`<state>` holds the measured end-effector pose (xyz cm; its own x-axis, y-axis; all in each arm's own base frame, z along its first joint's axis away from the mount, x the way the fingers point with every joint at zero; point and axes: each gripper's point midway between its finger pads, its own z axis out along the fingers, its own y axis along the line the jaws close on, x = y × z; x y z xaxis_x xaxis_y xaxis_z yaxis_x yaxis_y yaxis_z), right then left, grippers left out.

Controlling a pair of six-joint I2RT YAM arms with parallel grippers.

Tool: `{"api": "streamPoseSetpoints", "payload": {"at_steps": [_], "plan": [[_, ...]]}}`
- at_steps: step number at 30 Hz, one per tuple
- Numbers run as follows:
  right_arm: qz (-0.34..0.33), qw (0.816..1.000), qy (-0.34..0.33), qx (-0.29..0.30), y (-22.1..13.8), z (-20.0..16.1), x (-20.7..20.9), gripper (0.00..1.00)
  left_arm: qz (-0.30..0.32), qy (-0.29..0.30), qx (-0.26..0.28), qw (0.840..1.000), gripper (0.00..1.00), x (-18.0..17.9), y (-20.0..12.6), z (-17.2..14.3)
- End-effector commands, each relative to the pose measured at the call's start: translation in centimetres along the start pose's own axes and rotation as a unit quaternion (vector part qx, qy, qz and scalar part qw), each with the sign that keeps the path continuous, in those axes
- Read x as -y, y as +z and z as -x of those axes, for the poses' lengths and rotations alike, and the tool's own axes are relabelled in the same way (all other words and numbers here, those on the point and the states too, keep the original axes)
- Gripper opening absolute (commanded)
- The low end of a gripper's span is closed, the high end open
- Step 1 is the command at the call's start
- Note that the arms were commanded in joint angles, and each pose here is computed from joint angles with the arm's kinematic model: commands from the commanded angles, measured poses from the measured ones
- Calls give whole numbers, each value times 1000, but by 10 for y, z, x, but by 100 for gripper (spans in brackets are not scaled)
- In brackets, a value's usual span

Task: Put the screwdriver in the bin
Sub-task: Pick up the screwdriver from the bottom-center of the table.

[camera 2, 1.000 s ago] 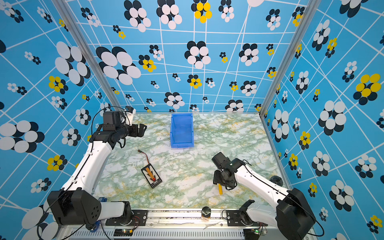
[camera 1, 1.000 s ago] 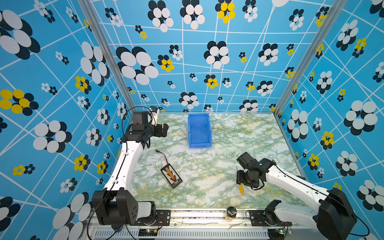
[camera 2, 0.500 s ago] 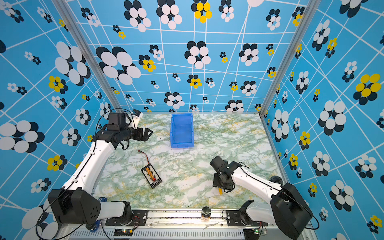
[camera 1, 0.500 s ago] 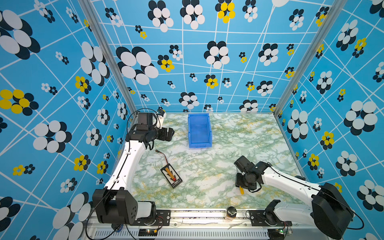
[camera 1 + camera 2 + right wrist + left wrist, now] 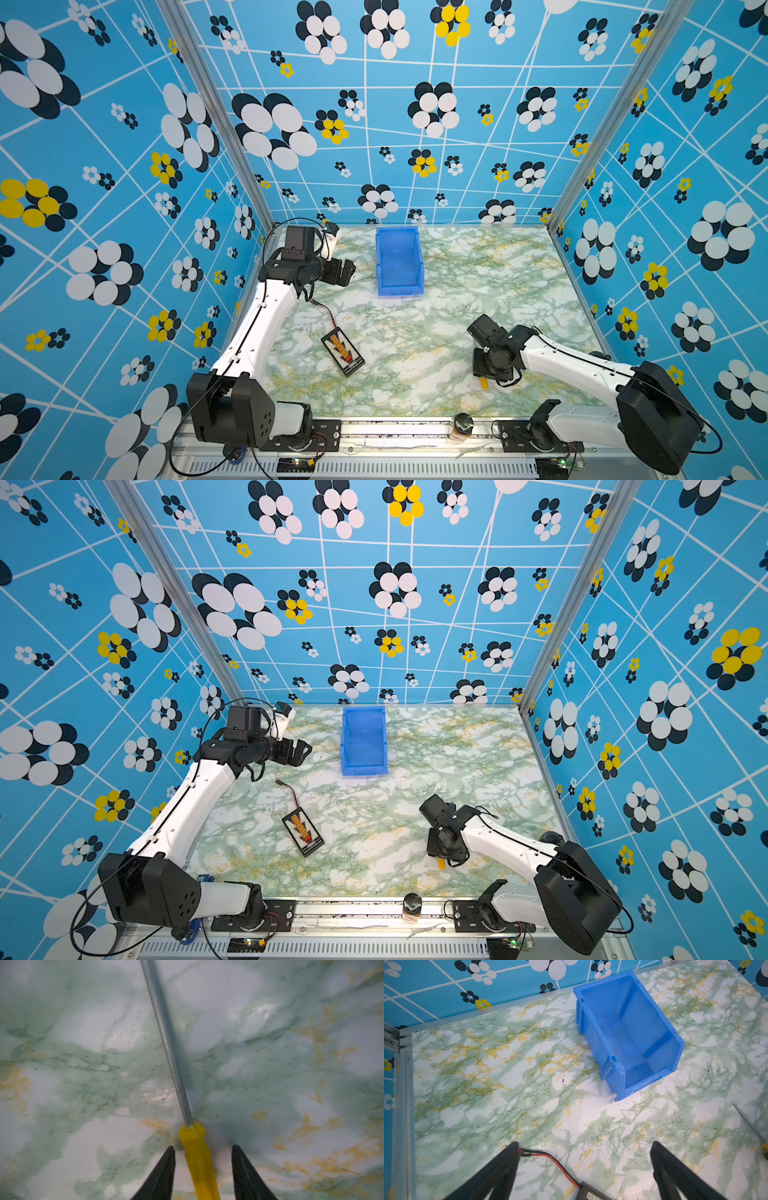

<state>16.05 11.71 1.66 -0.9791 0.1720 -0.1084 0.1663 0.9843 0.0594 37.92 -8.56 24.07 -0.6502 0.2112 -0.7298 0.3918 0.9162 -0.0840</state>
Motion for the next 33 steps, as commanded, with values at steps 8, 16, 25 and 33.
{"api": "streamPoseSetpoints", "payload": {"at_steps": [8, 16, 25, 33], "plan": [[-32, 999, -11, -10, 10, -7, 11, 36, -2, 6, -5, 1000, 99, 3, 3, 1], [-34, 999, -20, -7, 12, -8, 10, 21, 0, 7, -4, 1000, 99, 3, 1, 1], [-3, 999, -25, 26, -12, 8, -6, 17, 4, 12, 6, 1000, 99, 2, -4, 10], [30, 995, -44, 83, -60, 43, -34, 16, 15, 15, 10, 1000, 99, -2, -3, 12]]}}
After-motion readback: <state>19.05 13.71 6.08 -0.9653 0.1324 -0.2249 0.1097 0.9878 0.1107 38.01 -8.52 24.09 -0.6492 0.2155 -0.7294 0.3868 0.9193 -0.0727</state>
